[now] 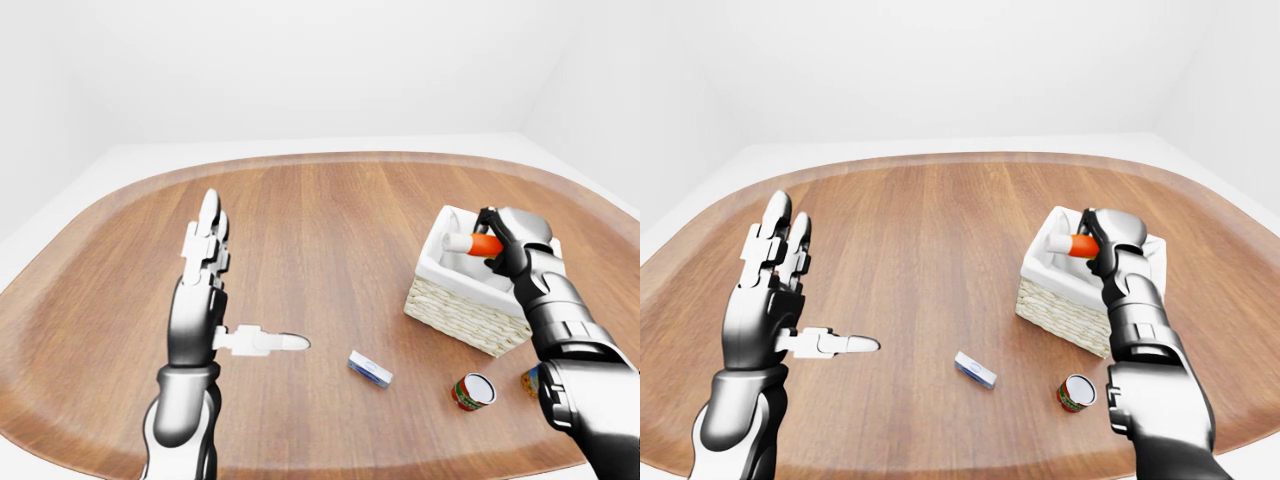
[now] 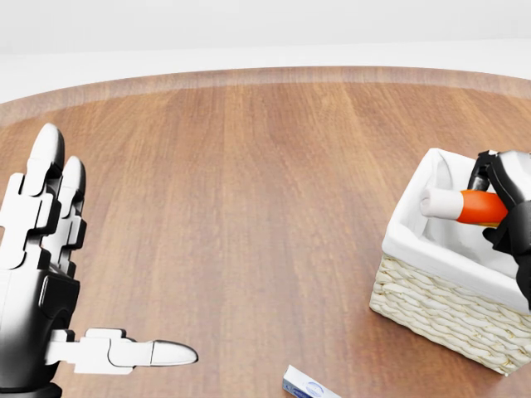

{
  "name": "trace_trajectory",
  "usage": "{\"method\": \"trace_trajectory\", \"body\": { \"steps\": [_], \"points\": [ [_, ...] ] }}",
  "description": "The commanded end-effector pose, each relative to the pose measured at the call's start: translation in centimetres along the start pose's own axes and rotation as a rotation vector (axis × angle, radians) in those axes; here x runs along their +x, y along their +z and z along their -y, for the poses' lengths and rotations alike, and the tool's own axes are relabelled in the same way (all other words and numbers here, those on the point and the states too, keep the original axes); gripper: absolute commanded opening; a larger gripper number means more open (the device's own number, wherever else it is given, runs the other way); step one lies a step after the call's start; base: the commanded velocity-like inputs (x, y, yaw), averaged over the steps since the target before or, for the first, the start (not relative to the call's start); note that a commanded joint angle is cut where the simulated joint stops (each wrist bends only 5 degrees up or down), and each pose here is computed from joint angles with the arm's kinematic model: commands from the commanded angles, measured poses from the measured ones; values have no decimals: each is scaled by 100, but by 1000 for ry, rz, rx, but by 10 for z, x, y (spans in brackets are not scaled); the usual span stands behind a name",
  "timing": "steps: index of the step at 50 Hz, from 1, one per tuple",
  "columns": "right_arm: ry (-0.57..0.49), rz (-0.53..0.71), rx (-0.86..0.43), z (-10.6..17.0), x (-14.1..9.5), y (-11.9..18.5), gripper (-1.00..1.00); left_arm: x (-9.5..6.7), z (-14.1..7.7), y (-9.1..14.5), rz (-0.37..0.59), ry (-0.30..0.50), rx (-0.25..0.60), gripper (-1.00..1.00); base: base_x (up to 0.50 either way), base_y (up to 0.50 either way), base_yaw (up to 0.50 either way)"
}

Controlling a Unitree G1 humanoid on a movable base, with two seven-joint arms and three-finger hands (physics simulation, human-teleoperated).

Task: Pick up the ketchup, and put it in the basket.

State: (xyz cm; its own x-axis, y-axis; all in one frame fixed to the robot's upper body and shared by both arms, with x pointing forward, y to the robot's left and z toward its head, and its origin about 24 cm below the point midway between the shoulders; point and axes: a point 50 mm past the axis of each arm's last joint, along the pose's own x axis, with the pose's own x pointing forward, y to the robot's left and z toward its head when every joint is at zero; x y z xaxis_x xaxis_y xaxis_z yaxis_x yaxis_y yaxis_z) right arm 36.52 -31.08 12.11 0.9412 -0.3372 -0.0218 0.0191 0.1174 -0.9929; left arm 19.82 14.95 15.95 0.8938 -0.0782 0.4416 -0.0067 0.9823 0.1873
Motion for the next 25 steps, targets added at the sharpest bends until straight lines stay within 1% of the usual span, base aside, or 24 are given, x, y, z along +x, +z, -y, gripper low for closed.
{"method": "trace_trajectory", "body": {
  "steps": [1,13,25],
  "points": [
    [-19,3,-23,-9,3,6,-100,-1,0,-2,-13,0,-2,100,0,0,0],
    [-9,-15,-20,-18,0,0,-100,-1,1,-5,-26,-3,-1,100,0,0,0],
    [-13,-13,-21,-16,1,0,-100,-2,0,-5,-28,-2,1,100,0,0,0]
  ]
}}
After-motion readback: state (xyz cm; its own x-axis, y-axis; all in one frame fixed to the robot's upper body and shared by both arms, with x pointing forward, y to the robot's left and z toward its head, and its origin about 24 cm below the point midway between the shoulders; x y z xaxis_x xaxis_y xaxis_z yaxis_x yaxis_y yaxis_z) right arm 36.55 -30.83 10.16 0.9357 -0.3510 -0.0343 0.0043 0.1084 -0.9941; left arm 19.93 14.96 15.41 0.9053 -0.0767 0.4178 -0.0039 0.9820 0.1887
